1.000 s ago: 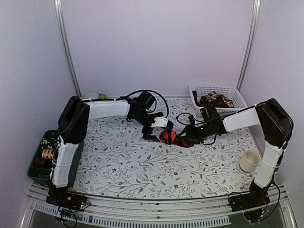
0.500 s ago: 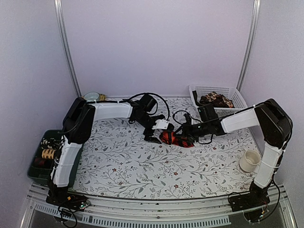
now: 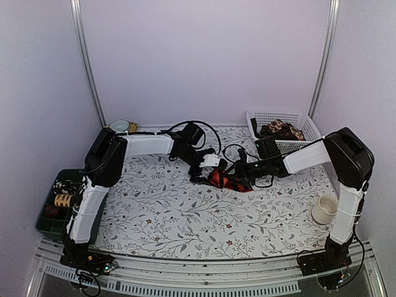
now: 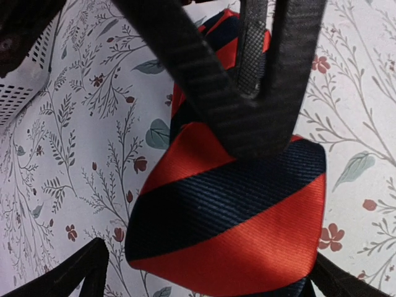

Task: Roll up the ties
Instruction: Roll the tie at the center of the board.

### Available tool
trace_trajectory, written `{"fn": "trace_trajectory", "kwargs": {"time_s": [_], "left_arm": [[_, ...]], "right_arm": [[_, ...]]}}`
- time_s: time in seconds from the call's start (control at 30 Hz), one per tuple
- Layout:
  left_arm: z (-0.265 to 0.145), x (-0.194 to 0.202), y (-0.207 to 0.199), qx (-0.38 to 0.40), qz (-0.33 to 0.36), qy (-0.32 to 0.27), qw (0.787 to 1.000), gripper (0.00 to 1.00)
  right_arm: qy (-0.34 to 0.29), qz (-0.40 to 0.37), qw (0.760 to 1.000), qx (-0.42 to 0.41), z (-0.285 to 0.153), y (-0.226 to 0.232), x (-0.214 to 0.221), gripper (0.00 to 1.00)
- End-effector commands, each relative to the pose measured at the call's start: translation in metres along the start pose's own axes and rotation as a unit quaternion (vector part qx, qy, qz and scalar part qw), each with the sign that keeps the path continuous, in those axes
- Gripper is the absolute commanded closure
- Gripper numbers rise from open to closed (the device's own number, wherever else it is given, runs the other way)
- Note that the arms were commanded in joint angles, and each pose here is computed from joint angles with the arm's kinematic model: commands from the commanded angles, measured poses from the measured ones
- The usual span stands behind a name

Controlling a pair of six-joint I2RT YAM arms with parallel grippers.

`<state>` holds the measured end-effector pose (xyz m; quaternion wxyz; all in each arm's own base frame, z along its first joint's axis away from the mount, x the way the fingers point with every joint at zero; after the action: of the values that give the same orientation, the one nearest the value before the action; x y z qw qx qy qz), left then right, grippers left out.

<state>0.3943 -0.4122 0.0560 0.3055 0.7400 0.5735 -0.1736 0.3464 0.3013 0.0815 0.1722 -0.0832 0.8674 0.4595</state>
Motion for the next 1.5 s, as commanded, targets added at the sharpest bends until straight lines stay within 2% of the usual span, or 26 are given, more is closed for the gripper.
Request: {"fn": "trace_trajectory", "kwargs": {"time_s": [0.0, 0.17, 0.47, 0.63, 0.87, 0.97, 1.1, 1.2, 1.37, 1.47], "left_arm": [[0.003, 0.002, 0.006, 0.007, -0.012, -0.017, 1.0, 0.0], [0.005, 0.006, -0.005, 0.035, -0.012, -0.013, 0.999, 0.05], [0.008, 0.008, -0.006, 0.043, -0.024, -0.008, 0.999, 0.3], [0.006, 0.007, -0.007, 0.047, -0.036, -0.011, 0.998, 0.33], [0.001, 0.006, -0.008, 0.06, -0.072, 0.003, 0.996, 0.49], [-0.007, 0.0, -0.006, 0.056, -0.107, 0.008, 0.993, 0.5], [-0.016, -0.004, -0.015, 0.058, -0.143, 0.024, 0.988, 0.5], [-0.016, 0.0, -0.027, 0.055, -0.171, 0.055, 0.982, 0.5], [-0.014, 0.017, -0.045, 0.059, -0.209, 0.126, 0.968, 0.51], [-0.016, 0.023, -0.05, 0.06, -0.225, 0.148, 0.961, 0.51]], "right_arm": [[0.008, 0.007, 1.0, -0.004, 0.016, -0.013, 0.002, 0.61], [0.008, 0.007, 1.0, -0.004, 0.021, -0.016, 0.0, 0.62], [0.009, -0.001, 1.0, 0.002, 0.03, -0.025, -0.002, 0.63], [0.008, 0.0, 1.0, 0.009, 0.033, -0.031, 0.0, 0.63], [0.003, -0.007, 1.0, 0.013, 0.033, -0.032, -0.002, 0.63], [-0.003, -0.016, 1.0, 0.015, 0.028, -0.026, -0.006, 0.62], [-0.011, -0.032, 0.999, 0.01, 0.013, -0.012, -0.017, 0.54], [-0.013, -0.046, 0.999, 0.014, -0.002, -0.007, -0.025, 0.49], [-0.026, -0.059, 0.998, 0.02, -0.026, -0.014, -0.036, 0.48], [-0.025, -0.057, 0.998, 0.023, -0.03, -0.024, -0.039, 0.49]]}}
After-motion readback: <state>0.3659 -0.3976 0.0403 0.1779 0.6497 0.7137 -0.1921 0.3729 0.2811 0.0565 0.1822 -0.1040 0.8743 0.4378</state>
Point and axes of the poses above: each gripper's point midway between its finger pads, its own z axis out along the fingers, its own y axis along the line the jaws close on, x = y × z, the point moved 3 cm from there along -z, back along the fingers, and after that the axes turned 10 degrees about -z, right-handed, at the moved point
